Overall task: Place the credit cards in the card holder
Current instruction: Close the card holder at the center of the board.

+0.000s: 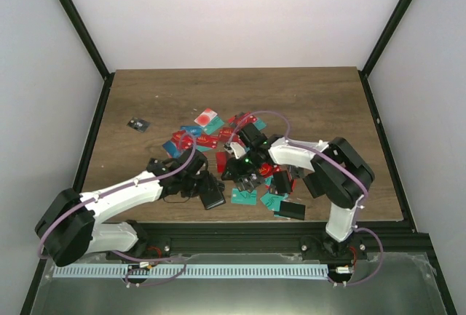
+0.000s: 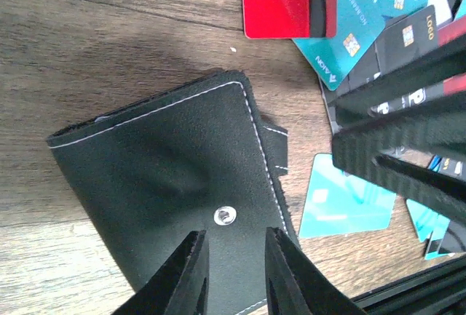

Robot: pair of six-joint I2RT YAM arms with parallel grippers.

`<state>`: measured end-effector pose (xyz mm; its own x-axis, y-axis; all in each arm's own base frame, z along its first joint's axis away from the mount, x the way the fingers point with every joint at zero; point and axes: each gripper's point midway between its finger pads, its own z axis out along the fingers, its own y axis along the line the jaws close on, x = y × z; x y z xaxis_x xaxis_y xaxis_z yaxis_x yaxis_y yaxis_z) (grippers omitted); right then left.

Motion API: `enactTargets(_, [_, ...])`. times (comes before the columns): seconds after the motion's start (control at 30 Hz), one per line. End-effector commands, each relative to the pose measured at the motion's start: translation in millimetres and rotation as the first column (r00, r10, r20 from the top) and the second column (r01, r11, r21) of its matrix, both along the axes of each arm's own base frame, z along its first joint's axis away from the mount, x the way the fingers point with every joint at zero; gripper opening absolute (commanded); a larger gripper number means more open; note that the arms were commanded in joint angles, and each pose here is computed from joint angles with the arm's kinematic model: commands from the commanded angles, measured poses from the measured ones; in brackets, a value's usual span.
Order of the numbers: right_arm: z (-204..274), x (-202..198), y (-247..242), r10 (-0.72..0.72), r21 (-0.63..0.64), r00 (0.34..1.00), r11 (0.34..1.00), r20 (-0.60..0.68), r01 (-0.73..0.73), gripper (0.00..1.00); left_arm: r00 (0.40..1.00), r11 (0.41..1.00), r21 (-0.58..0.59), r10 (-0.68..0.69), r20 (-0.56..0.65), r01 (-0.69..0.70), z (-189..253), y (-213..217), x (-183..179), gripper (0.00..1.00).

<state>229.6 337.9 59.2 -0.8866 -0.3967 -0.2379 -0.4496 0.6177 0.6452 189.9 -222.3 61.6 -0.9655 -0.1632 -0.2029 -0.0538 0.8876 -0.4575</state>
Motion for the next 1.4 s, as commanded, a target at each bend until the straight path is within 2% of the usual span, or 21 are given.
enactTargets(0.0, [0.5, 11.9, 15.5, 0.031, 0.036, 0.999, 0.999, 0.012, -0.032, 0.3, 1.0, 1.0, 0.021, -0.004, -0.012, 0.005, -1.5, 4.6, -5.5, 0.22])
enactTargets(0.1, [-4.6, 14.8, 20.6, 0.04, 0.036, 0.999, 0.999, -0.006, -0.04, 0.31, 1.0, 1.0, 0.017, -0.016, -0.026, 0.017, -4.1, 1.0, -7.3, 0.16])
enactTargets(0.2, [-3.0, 9.4, 19.3, 0.039, 0.042, 0.999, 0.998, -0.033, -0.038, 0.31, 0.999, 1.0, 0.02, -0.019, -0.03, 0.02, -4.6, -3.2, -8.2, 0.16])
enactTargets(0.4, [10.6, -22.7, 11.8, -0.009, 0.138, 0.986, 0.99, -0.165, 0.033, 0.31, 0.999, 0.997, 0.071, -0.003, -0.053, 0.007, -19.8, 1.7, -8.4, 0.13])
enactTargets(0.5, [4.9, -32.0, 12.3, -0.026, 0.138, 0.98, 0.989, -0.197, 0.054, 0.31, 0.998, 0.997, 0.076, -0.003, -0.058, 0.007, -25.1, 1.4, -8.0, 0.12])
enactTargets(1.07, [-19.8, -24.8, 23.6, -0.1, 0.127, 0.951, 0.982, -0.293, 0.142, 0.32, 0.994, 0.992, 0.111, -0.042, -0.104, 0.053, -46.5, 2.6, -14.6, 0.1])
enactTargets(1.37, [-31.5, -45.0, 19.0, -0.138, 0.062, 0.933, 0.984, -0.332, 0.168, 0.44, 0.993, 0.992, 0.114, -0.051, -0.109, 0.063, -46.5, 3.7, -16.8, 0.1])
